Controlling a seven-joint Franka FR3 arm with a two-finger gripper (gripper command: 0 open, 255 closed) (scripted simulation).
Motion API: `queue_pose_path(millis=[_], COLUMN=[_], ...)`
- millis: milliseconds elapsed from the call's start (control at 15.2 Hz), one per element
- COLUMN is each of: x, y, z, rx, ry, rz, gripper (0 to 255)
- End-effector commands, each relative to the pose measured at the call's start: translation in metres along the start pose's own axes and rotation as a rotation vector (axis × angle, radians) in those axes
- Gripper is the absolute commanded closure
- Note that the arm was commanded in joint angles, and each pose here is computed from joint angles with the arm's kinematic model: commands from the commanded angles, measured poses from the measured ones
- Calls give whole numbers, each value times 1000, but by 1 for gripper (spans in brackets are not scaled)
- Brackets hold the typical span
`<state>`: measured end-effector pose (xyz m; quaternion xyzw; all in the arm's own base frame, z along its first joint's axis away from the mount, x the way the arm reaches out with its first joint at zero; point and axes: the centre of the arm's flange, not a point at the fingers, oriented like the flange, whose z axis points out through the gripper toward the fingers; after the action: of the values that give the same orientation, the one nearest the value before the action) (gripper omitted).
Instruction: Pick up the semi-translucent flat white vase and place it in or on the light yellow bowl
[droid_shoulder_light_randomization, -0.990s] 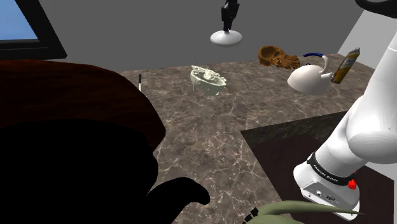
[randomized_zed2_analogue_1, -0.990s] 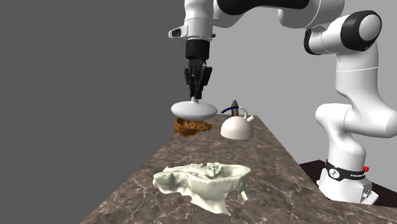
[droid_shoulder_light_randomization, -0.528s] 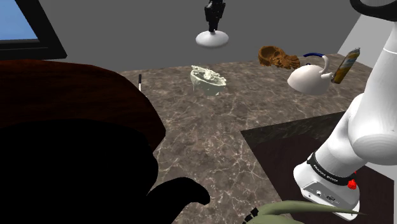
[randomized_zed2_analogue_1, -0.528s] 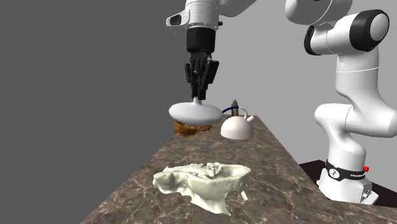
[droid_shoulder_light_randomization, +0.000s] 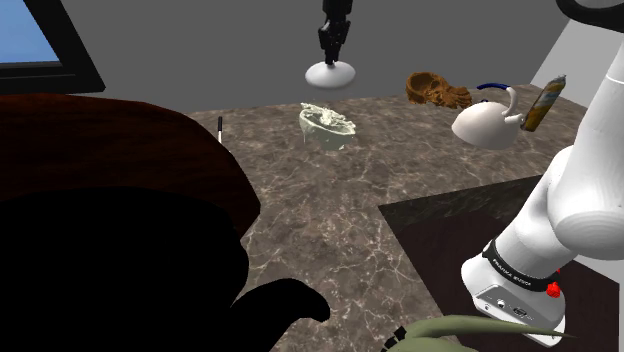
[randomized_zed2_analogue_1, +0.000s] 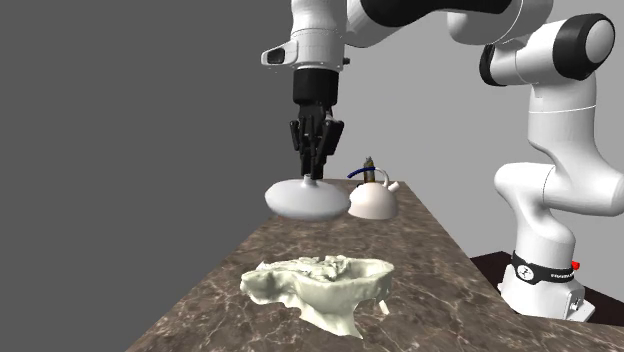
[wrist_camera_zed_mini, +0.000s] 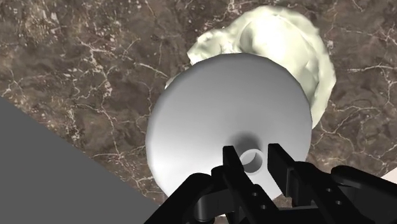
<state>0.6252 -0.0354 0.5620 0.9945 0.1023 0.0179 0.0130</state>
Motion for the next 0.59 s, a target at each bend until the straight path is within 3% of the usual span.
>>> queue_pose_path(millis=[0, 528], x=[0, -1], y=[0, -1], z=[10, 52], rx=[0, 0], ry=[1, 1], rz=[0, 0], gripper=[255, 255])
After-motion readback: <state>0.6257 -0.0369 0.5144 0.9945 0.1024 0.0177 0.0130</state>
